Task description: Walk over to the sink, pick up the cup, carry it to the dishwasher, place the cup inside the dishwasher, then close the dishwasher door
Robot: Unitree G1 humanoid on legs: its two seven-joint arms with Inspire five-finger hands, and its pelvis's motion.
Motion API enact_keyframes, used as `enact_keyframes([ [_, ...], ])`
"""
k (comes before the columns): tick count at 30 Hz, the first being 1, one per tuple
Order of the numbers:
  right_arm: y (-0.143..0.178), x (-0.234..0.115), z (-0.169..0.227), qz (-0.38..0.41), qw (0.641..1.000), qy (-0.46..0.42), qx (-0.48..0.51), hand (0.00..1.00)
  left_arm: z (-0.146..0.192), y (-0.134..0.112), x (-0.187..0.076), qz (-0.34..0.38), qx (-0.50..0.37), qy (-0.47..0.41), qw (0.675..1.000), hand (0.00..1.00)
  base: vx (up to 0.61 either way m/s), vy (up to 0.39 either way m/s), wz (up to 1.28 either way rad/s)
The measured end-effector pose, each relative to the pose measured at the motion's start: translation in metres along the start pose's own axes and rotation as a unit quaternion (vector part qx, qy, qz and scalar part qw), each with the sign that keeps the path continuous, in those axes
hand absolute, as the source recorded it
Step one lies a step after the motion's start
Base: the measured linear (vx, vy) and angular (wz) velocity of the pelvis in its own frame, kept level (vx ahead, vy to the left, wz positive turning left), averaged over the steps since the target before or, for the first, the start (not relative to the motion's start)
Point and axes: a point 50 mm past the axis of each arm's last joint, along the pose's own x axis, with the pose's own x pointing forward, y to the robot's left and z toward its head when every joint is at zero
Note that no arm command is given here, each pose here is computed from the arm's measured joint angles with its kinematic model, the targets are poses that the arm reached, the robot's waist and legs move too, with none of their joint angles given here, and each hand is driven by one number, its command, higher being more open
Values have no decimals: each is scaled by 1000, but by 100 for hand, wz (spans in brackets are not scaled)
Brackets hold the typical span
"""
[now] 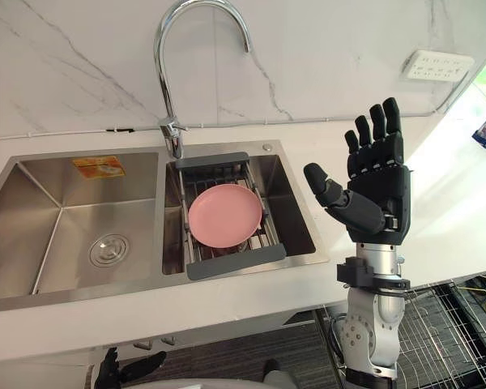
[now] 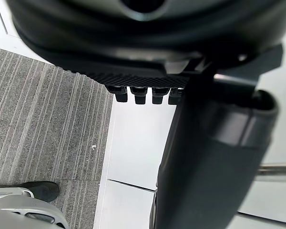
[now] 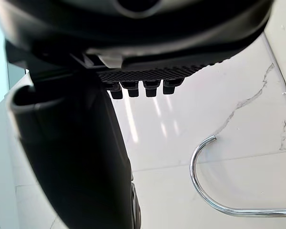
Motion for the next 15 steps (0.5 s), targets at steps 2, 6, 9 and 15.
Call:
enact_keyframes([
  [2, 0, 0, 0, 0, 1000, -1, 0, 100, 0, 1, 0, 0, 1, 0, 1000, 100, 0, 0, 4],
  [6, 0, 1, 0, 6, 1000, 3, 0, 100, -6, 1, 0, -25, -12, 27, 999, 100, -1, -1, 6],
  [9, 0, 4, -1, 23, 999, 26, -18, 100, -15, 2, 0, -42, -28, 63, 997, 100, -8, -24, 2],
  [15, 0, 23, 3, 126, 970, 85, -191, 100, -36, 9, -3, -69, -70, 139, 985, 100, -60, -58, 1],
])
